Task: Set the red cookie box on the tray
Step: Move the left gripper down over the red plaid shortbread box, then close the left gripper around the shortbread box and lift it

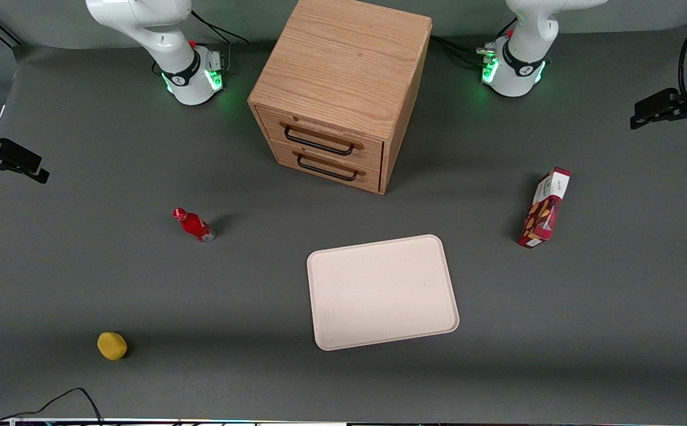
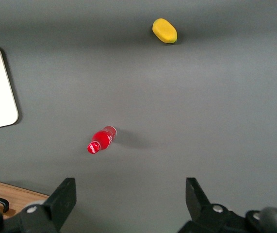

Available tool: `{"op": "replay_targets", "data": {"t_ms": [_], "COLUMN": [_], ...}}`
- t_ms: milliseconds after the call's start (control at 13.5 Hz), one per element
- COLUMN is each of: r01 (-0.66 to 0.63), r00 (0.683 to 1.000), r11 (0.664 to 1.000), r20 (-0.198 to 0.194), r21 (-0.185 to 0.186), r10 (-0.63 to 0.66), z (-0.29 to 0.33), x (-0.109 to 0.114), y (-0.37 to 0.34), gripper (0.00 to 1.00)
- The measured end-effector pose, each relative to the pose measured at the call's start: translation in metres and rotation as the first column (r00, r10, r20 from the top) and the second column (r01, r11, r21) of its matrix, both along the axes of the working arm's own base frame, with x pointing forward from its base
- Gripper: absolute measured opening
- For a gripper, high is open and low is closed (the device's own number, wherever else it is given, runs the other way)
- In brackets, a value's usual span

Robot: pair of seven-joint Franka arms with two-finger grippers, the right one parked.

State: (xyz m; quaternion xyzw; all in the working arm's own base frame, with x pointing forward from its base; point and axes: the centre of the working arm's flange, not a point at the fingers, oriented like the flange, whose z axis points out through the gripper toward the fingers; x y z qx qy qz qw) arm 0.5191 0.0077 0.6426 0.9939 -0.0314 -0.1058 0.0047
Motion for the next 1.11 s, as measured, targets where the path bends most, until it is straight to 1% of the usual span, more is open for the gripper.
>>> {"op": "replay_targets", "data": {"t_ms": [222,296,370,519,667,815,889,1037,1111], "r01": [0.000,0.000,0.000,0.040,0.152,0.243,0.275,0.326,0.340], "r00": [1.000,1.000,1.000,0.997,0.986,0.967,0.959,0.944,0.940], "r11": [1.000,1.000,1.000,0.999,0.988,0.969,0.960,0.943,0.938], "r20": [0.002,-0.006,-0.023,-0.063,-0.071,-0.067,-0.059,-0.028,-0.001], "r21": [0.001,0.003,0.005,0.008,-0.021,-0.048,-0.057,-0.064,-0.059], "r10": [0.000,0.000,0.000,-0.039,-0.153,-0.246,-0.278,-0.328,-0.341], "z": [0.001,-0.001,-0.007,-0.042,-0.102,-0.172,-0.204,-0.261,-0.285], "x": [0.001,0.001,0.002,0.009,0.022,0.028,0.027,0.021,0.015], "y": [0.000,0.000,0.001,0.002,0.000,0.000,-0.001,-0.001,-0.002], "gripper": [1.00,1.00,1.00,1.00,1.00,1.00,1.00,1.00,1.00]}}
